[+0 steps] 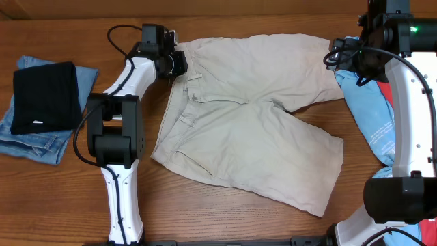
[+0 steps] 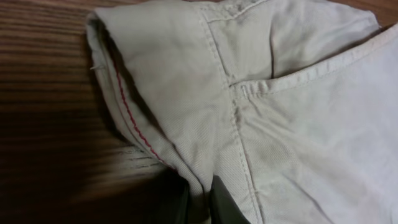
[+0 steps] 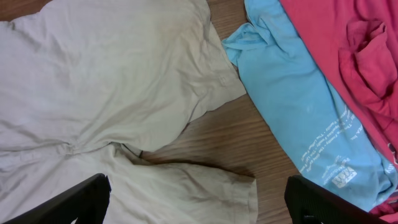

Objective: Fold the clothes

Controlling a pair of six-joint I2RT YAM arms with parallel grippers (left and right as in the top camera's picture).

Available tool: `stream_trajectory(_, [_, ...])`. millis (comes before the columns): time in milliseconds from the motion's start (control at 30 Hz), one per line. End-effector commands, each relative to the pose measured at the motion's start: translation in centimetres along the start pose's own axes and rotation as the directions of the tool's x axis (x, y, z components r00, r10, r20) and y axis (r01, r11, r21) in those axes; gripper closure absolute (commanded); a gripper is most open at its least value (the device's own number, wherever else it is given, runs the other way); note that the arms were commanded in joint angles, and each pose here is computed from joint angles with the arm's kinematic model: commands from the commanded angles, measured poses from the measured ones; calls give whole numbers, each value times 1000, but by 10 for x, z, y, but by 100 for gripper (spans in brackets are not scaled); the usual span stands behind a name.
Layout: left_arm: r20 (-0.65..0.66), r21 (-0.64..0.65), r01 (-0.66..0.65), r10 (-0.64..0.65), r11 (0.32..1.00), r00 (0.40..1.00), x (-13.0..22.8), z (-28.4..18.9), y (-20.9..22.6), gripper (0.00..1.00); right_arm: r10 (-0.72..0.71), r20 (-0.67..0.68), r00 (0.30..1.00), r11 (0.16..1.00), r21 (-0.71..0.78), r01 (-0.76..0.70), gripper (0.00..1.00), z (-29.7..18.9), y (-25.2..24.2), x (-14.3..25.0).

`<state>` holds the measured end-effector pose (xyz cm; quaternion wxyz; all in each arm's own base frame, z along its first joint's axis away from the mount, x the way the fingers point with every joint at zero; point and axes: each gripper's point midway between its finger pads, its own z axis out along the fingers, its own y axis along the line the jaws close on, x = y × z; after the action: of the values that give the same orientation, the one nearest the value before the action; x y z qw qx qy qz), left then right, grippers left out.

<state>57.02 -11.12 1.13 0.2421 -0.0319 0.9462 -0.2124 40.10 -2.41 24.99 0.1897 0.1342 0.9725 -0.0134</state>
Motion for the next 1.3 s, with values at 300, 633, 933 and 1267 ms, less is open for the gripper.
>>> stream_trajectory(300, [276, -154, 196, -148, 968, 950, -129, -115, 77, 34, 4, 43, 999, 1000, -10, -4, 6, -12, -1, -5])
stream_trajectory(633, [-309, -486, 286, -469, 826, 827, 50, -151, 107, 0, 0, -21, 1000, 999, -34, -1, 0, -8, 3, 9])
stream_trajectory(933, [-443, -561, 104, -404, 821, 800, 80, -177, 71, 3, 57, -173, 983, 996, -54, -68, 0, 43, -13, 42])
stream_trajectory(1267, [-347, -546, 21, -249, 837, 904, 71, -259, -2, 1, 68, -239, 969, 991, -93, -93, 0, 54, -16, 59])
